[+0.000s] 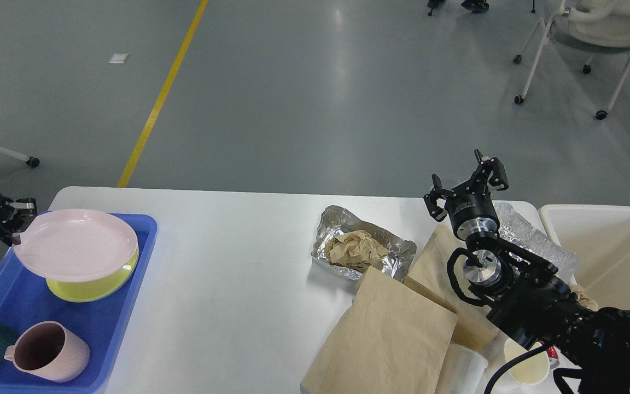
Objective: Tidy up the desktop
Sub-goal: 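Lift the pink plate and lay it onto the yellow plate in the tray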
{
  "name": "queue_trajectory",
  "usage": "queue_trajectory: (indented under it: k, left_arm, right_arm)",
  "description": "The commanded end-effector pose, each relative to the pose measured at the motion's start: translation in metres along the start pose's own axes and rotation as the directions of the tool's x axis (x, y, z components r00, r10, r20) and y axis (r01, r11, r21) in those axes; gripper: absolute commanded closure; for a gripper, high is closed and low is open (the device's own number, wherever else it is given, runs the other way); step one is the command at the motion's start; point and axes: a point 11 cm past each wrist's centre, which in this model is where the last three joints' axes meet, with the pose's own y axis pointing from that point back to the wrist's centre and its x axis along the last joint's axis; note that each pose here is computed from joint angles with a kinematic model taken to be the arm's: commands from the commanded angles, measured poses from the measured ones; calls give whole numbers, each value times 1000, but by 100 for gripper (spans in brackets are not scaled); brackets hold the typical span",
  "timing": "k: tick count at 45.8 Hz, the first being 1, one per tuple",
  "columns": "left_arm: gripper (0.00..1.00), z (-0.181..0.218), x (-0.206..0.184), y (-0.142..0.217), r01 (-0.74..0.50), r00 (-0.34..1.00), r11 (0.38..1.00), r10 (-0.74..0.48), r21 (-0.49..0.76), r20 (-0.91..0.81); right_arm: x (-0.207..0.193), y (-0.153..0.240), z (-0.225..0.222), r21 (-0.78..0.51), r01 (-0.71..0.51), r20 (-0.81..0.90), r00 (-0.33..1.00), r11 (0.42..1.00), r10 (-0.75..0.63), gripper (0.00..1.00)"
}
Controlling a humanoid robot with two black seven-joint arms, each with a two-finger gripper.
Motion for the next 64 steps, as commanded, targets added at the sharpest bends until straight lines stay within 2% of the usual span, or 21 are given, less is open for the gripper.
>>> queue_trajectory:
  k: [1, 5, 13, 24, 44, 64]
  left_arm:
    - [100, -27, -2, -31, -140, 987, 989, 144, 54, -70]
    - [100, -42, -4, -43, -208, 968, 975, 216, 72, -125]
    - [100, -49, -20, -69, -232, 938, 970, 242, 69, -248]
    - [100, -51, -28, -86, -293, 910, 952, 306, 91, -279]
    - [100, -39, -56, -115, -270, 906, 960, 280, 74, -318]
    - [94, -26, -58, -123, -326, 884, 943, 328, 65, -334]
  right_arm:
    - [0, 0, 0, 0, 0, 0, 1000, 1000, 0, 0]
    - [0, 0, 0, 0, 0, 0, 1000, 1000, 0, 0]
    - [0, 0, 0, 0, 0, 0, 1000, 1000, 0, 0]
    - [0, 0, 0, 0, 0, 0, 1000, 1000, 0, 0]
    - [0, 0, 0, 0, 0, 0, 1000, 1000, 0, 0]
    - [0, 0, 0, 0, 0, 0, 1000, 1000, 0, 0]
